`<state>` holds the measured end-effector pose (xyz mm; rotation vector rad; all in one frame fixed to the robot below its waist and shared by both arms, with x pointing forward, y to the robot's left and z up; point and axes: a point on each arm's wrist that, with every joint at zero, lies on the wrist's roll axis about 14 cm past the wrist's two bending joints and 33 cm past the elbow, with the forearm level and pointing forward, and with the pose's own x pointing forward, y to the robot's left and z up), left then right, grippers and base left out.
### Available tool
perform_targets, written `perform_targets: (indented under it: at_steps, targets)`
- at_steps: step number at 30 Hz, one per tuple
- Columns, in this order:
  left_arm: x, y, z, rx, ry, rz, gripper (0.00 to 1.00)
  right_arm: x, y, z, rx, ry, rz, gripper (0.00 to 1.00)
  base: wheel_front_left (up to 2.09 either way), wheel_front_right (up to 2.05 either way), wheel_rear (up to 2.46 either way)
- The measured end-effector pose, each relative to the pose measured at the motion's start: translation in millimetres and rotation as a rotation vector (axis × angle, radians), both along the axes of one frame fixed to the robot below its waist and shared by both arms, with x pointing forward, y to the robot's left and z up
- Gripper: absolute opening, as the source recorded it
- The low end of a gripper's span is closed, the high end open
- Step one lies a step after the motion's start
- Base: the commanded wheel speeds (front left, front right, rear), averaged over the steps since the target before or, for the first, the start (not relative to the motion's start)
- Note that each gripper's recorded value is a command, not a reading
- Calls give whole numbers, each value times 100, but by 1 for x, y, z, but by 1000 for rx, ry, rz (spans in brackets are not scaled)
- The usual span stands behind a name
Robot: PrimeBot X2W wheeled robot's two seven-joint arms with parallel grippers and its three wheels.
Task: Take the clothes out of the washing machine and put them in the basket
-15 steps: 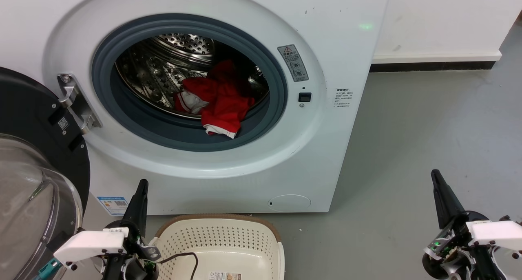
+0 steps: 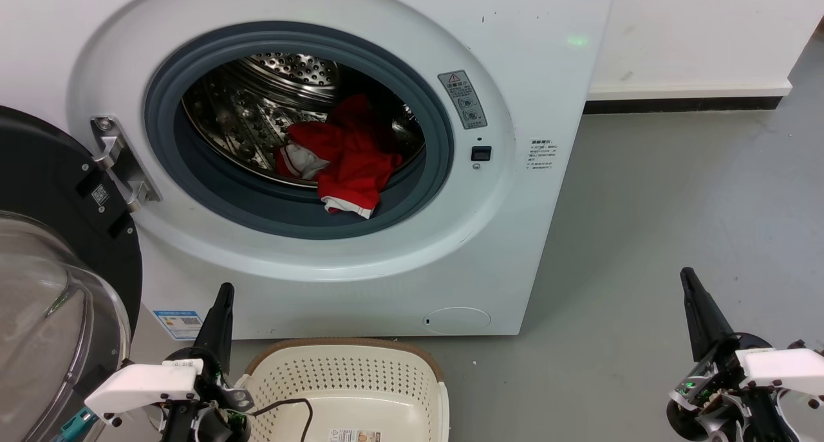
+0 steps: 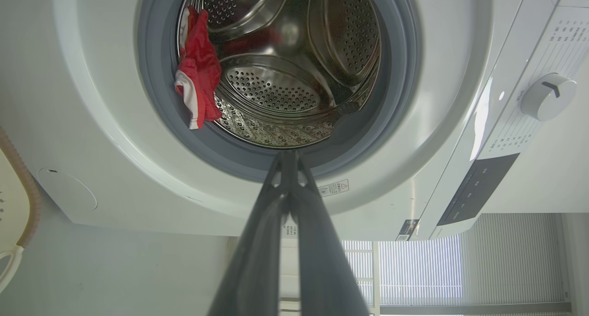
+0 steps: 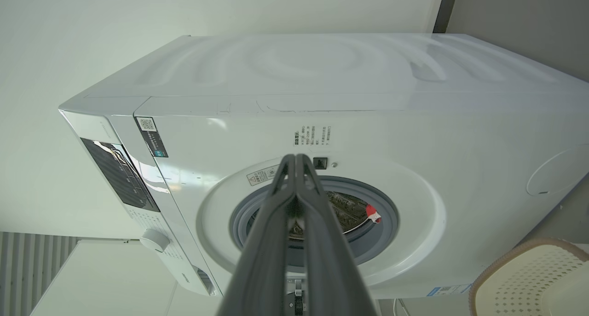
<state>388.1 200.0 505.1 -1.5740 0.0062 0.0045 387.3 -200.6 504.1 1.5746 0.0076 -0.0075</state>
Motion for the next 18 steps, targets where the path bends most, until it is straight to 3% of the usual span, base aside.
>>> perform_targets:
  at_steps: [4,5,11,18]
  targets:
    - [0,0,0,0,0,0,0,0,0,0,0,0,0,0,0,0,0]
    - [0,0,0,0,0,0,100,0,0,0,0,0,0,100,0,0,0]
    - [-14,-1,-29,-8,88,3,100,-13,-1,-28,5,84,-8,100,0,0,0]
    - [-14,3,-26,55,78,29,100,-14,-3,-30,-41,92,-28,100,0,0,0]
